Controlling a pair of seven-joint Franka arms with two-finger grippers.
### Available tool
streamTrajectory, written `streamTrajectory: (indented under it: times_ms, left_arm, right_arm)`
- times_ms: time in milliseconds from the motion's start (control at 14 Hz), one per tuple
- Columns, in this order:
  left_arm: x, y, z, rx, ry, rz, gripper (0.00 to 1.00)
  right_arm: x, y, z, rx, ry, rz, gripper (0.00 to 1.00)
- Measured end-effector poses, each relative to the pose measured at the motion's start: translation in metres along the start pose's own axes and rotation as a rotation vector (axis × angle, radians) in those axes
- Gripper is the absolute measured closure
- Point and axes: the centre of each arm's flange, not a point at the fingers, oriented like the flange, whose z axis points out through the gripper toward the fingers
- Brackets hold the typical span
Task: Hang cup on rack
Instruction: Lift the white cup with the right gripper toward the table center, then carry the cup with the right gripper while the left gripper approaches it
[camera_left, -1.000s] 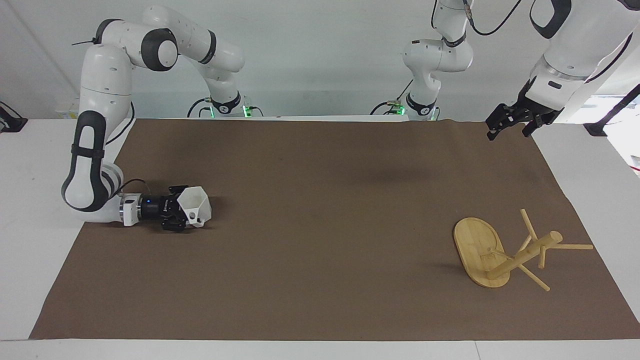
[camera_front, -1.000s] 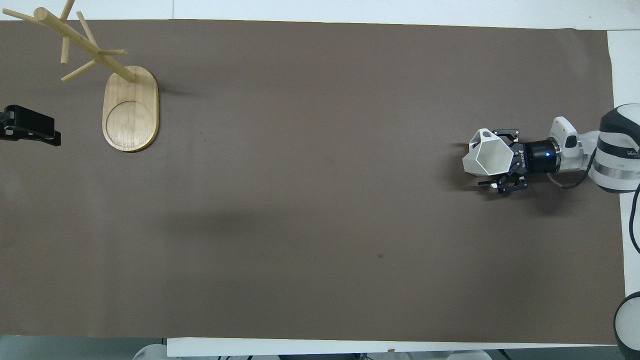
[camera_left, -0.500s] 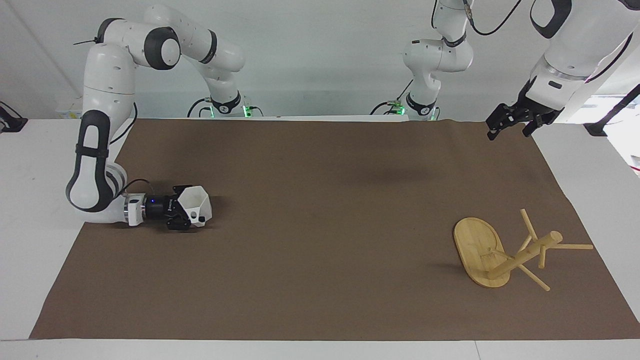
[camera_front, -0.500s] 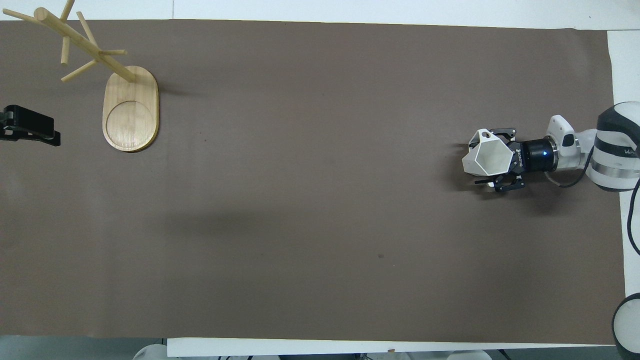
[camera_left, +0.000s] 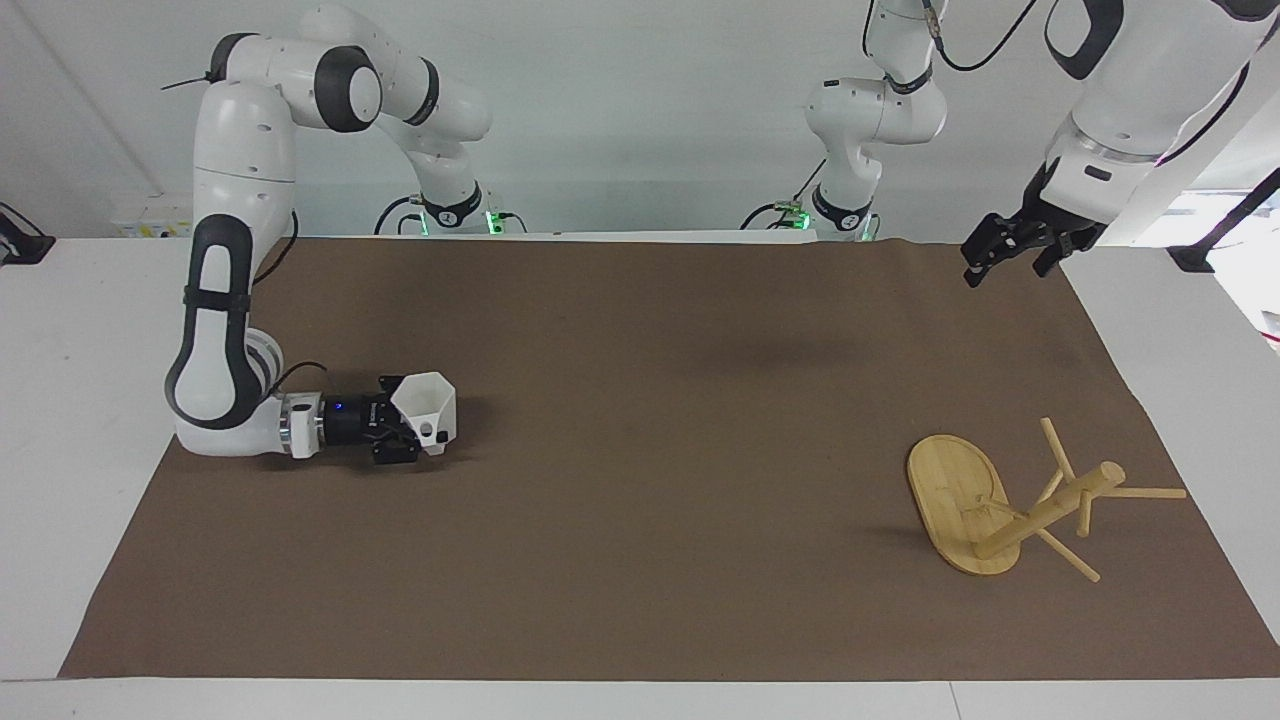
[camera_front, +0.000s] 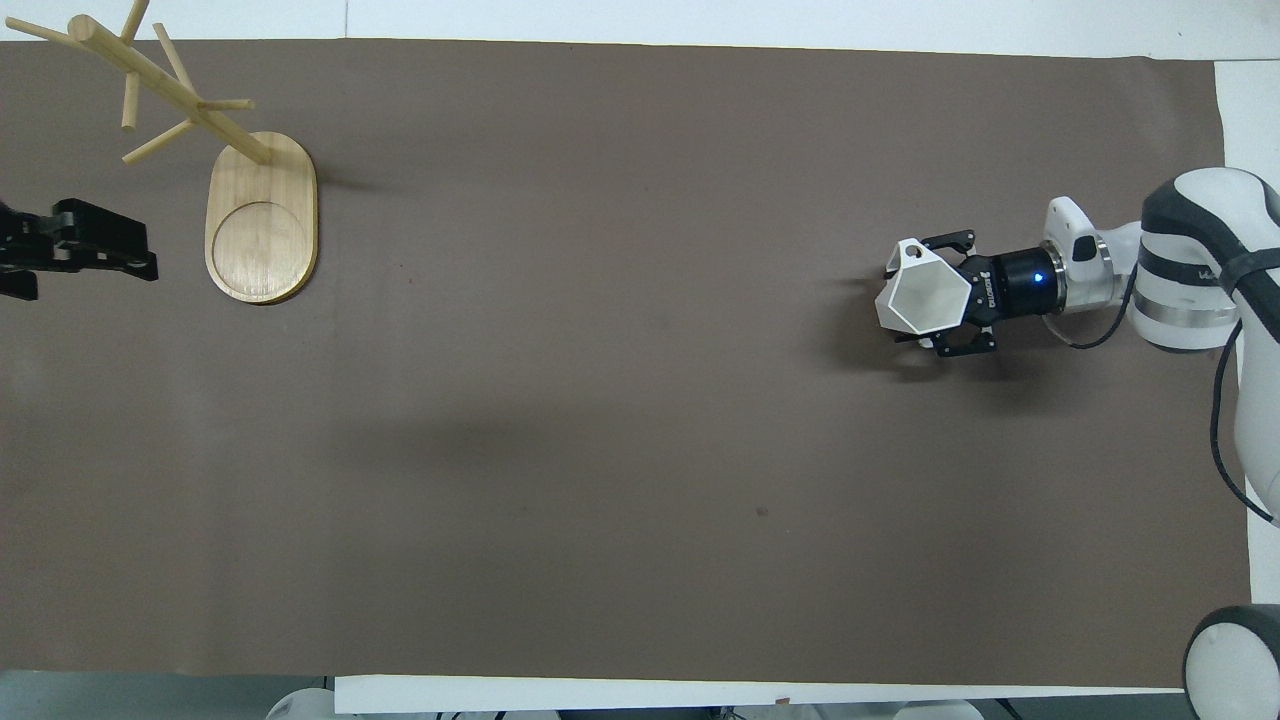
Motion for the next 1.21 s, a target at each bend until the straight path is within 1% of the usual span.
streamTrajectory:
  times_ms: [71, 143, 214, 357, 500, 643, 714, 929, 1071, 1214]
  left_arm:
    - [-0.004, 0.024, 0.006, -0.003, 0.012, -0.021, 0.0]
    - [-0.009, 0.055, 0.016, -0.009, 0.026, -0.042, 0.0]
    - [-0.016, 0.086, 0.027, -0.013, 0.034, -0.056, 0.0]
    - [-0.025, 0.138, 0.048, -0.027, 0.054, -0.133, 0.0]
    - [-0.025, 0.174, 0.067, -0.055, 0.086, -0.226, 0.0]
    - [-0.017, 0.199, 0.087, -0.067, 0.098, -0.282, 0.0]
    - [-0.011, 0.208, 0.093, -0.067, 0.101, -0.299, 0.0]
    - [0.003, 0.234, 0.104, -0.07, 0.106, -0.319, 0.0]
    - [0.002, 0.253, 0.109, -0.099, 0.098, -0.311, 0.0]
    - [-0.008, 0.269, 0.107, -0.125, 0.099, -0.295, 0.0]
  right_arm:
    - [0.029, 0.015, 0.02, -0.021, -0.012, 0.008, 0.23]
    - [0.059, 0.031, 0.048, -0.054, -0.003, 0.019, 0.23]
    - [0.081, 0.042, 0.076, -0.083, 0.014, 0.033, 0.23]
    - [0.101, 0.055, 0.133, -0.146, 0.058, 0.066, 0.23]
    - [0.109, 0.057, 0.185, -0.177, 0.068, 0.086, 0.23]
    - [0.113, 0.053, 0.225, -0.175, 0.052, 0.098, 0.23]
    - [0.114, 0.051, 0.234, -0.178, 0.049, 0.104, 0.23]
    - [0.117, 0.052, 0.247, -0.223, 0.068, 0.126, 0.23]
    - [0.122, 0.049, 0.269, -0.255, 0.08, 0.146, 0.23]
    - [0.128, 0.043, 0.299, -0.28, 0.089, 0.169, 0.23]
